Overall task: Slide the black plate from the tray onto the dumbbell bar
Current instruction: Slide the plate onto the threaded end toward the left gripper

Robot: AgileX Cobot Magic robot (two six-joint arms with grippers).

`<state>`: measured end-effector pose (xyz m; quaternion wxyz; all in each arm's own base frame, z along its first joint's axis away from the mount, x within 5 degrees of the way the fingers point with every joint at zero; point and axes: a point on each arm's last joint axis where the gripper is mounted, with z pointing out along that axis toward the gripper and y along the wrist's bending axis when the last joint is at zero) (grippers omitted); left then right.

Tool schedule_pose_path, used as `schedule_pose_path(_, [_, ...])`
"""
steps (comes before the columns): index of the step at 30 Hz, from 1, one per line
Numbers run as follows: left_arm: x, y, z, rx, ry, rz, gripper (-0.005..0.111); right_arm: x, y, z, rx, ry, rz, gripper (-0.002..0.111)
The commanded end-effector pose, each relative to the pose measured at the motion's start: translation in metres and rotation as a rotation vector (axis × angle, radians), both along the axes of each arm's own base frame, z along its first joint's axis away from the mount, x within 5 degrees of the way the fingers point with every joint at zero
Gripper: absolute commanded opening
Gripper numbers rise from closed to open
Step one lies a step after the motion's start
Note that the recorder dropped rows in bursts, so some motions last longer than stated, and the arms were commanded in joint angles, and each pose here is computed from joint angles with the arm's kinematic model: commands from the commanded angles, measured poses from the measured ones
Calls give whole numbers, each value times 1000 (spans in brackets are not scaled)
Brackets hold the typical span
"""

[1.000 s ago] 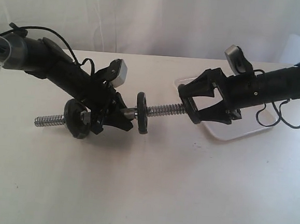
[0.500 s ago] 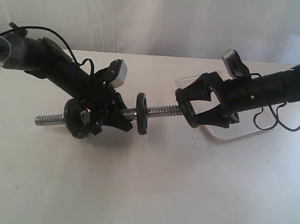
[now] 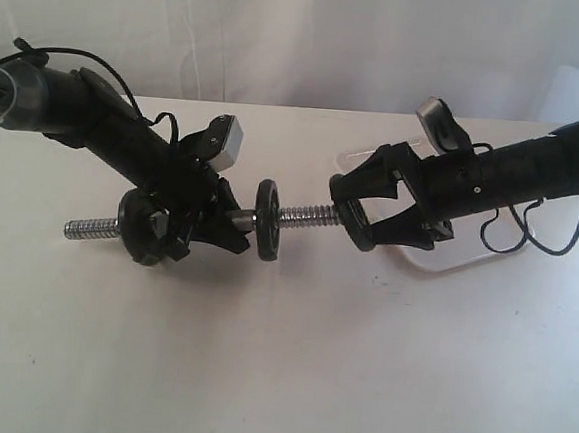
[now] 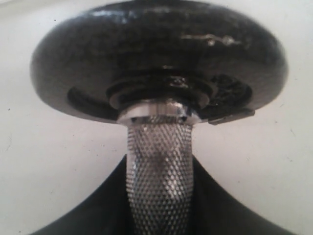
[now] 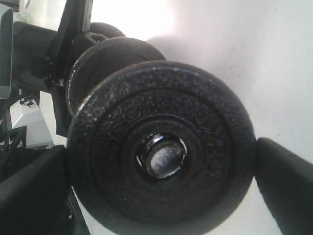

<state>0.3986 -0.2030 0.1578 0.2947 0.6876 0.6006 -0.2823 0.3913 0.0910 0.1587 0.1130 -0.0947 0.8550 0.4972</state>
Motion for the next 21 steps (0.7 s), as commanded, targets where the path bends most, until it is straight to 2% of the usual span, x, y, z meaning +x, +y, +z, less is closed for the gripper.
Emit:
schedule_pose_path(1, [7, -22, 71, -534, 112, 206, 0, -7, 9, 9, 94, 17, 23, 0])
schedule_pose_path(13, [9, -22, 77, -588, 108, 223, 0, -3, 10, 15, 208, -32, -61, 0])
schedule_pose_path(18, [12, -23, 83, -661, 90, 252, 0, -1, 10, 25, 234, -82, -73, 0])
schedule_pose_path(21, [13, -23, 83, -665, 80, 257, 0, -1, 10, 24, 231, -97, -67, 0])
